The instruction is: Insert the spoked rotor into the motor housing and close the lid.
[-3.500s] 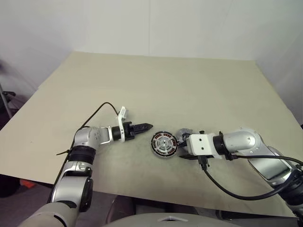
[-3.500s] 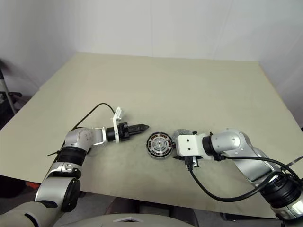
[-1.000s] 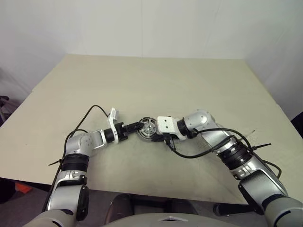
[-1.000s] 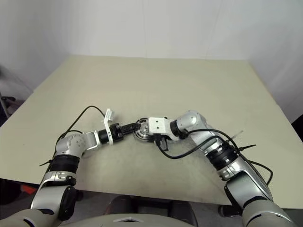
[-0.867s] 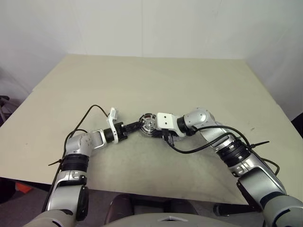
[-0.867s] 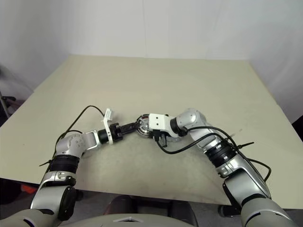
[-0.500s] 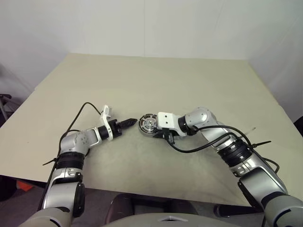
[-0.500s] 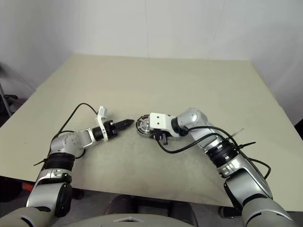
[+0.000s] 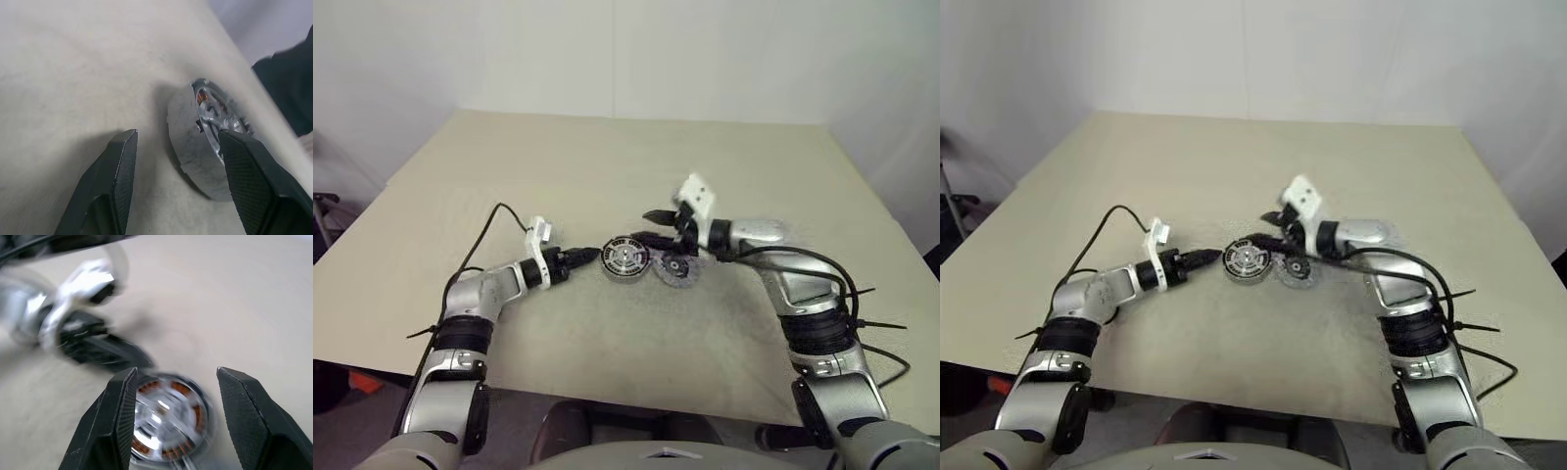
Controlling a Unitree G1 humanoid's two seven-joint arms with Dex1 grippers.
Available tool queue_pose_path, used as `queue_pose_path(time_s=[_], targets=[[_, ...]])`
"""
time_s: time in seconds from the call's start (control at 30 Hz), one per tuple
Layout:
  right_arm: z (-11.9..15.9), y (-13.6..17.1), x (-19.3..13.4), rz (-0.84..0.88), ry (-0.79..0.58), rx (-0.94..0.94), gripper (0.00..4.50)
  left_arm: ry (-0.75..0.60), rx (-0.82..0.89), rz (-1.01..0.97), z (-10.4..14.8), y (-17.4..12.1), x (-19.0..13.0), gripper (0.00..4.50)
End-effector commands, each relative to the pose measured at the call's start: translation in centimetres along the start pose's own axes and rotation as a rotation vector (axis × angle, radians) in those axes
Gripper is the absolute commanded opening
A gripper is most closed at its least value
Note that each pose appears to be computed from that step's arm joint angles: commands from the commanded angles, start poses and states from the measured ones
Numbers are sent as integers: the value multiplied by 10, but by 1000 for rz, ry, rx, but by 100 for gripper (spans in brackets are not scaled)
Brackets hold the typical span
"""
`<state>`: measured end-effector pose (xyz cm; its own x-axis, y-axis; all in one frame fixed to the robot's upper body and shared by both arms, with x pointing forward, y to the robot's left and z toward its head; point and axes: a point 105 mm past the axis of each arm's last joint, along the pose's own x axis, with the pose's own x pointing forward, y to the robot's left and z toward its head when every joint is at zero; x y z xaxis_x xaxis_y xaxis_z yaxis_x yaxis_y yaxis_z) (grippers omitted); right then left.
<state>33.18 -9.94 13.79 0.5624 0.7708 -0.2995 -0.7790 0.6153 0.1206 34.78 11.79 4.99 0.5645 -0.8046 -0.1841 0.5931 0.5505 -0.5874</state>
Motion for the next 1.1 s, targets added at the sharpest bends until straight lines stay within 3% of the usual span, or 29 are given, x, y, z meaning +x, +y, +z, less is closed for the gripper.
queue_pose_path(time_s=[0.03, 0.3, 0.57, 1.1], targets=[[-18, 4, -27, -30, -9, 241, 262, 5, 149, -39, 17, -8, 5, 278], [-36, 20, -58, -50, -63, 567, 262, -35, 314, -63, 35, -6, 19, 278], [-65, 28, -61, -95, -97, 750, 262, -26, 380, -128, 28, -14, 29, 278], [-95, 25, -60, -183, -48, 891, 262, -21, 397, -138, 25, -15, 32, 278]])
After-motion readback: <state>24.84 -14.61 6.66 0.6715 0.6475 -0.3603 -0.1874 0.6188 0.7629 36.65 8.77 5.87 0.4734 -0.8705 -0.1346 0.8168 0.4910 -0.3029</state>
